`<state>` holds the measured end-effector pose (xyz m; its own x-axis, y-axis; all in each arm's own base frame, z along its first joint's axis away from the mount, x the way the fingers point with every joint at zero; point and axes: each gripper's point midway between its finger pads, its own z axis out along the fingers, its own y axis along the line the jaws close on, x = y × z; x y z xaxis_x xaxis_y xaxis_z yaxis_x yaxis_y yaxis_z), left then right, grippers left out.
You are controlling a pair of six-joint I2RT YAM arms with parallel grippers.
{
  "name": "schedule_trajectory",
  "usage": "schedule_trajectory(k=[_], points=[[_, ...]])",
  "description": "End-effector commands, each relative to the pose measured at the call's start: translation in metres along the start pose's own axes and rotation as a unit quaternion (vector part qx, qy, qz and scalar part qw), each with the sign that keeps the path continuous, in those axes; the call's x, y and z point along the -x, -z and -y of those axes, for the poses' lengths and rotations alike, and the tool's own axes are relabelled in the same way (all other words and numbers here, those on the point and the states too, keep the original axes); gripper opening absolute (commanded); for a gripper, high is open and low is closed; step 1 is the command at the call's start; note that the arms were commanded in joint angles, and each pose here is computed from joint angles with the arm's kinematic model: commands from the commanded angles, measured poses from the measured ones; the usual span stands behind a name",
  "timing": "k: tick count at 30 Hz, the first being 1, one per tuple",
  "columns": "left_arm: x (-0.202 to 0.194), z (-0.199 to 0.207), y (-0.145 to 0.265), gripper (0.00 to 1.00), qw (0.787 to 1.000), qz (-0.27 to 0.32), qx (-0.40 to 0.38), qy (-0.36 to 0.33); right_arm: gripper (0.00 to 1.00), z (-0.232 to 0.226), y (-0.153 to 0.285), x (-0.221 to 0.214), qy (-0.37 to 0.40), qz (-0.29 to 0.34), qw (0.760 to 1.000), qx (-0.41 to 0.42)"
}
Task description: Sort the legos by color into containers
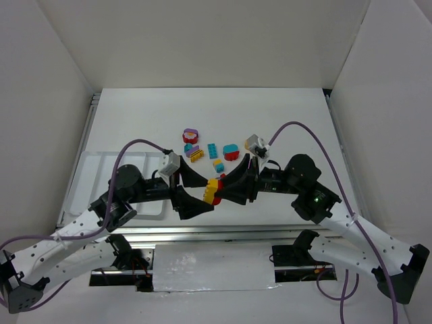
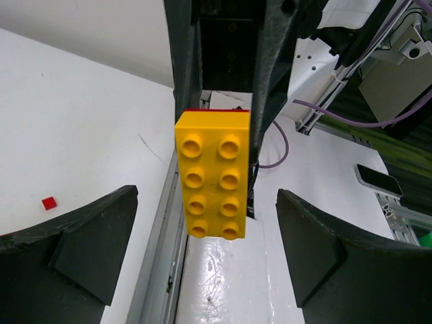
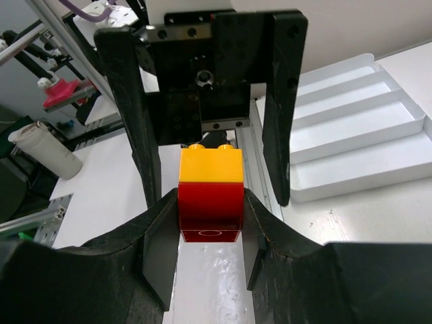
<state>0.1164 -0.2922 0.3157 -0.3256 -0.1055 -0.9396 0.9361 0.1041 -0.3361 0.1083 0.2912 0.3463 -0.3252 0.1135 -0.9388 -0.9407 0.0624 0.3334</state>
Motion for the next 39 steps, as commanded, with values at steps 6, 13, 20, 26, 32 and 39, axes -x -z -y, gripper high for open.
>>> schedule_trajectory(k=[6, 13, 20, 26, 32, 39], points=[[0.035, 0.018, 0.007, 0.91, 0.997, 0.046, -0.016, -0.054, 0.0, -0.009, -0.004, 0.009, 0.017, -0.005, 0.999, 0.03], [0.026, 0.012, 0.0, 0.69, 0.998, 0.031, -0.019, -0.044, 0.0, -0.011, -0.007, 0.007, 0.012, -0.01, 0.999, 0.046], [0.028, 0.004, -0.001, 0.0, 0.998, 0.032, 0.002, -0.047, 0.0, -0.012, -0.003, -0.003, 0.026, -0.028, 0.998, 0.059], [0.038, -0.001, 0.014, 0.0, 0.995, 0.055, 0.046, -0.07, 0.0, 0.002, 0.017, -0.016, 0.024, -0.043, 0.995, 0.081], [0.048, -0.021, 0.028, 0.0, 0.987, 0.074, 0.126, -0.063, 0.0, 0.033, 0.024, -0.018, 0.018, -0.043, 0.999, 0.017], [0.022, -0.172, 0.147, 0.0, 0.759, 0.095, 0.633, 0.114, 0.0, 0.107, 0.03, -0.01, -0.04, -0.014, 0.98, -0.194]])
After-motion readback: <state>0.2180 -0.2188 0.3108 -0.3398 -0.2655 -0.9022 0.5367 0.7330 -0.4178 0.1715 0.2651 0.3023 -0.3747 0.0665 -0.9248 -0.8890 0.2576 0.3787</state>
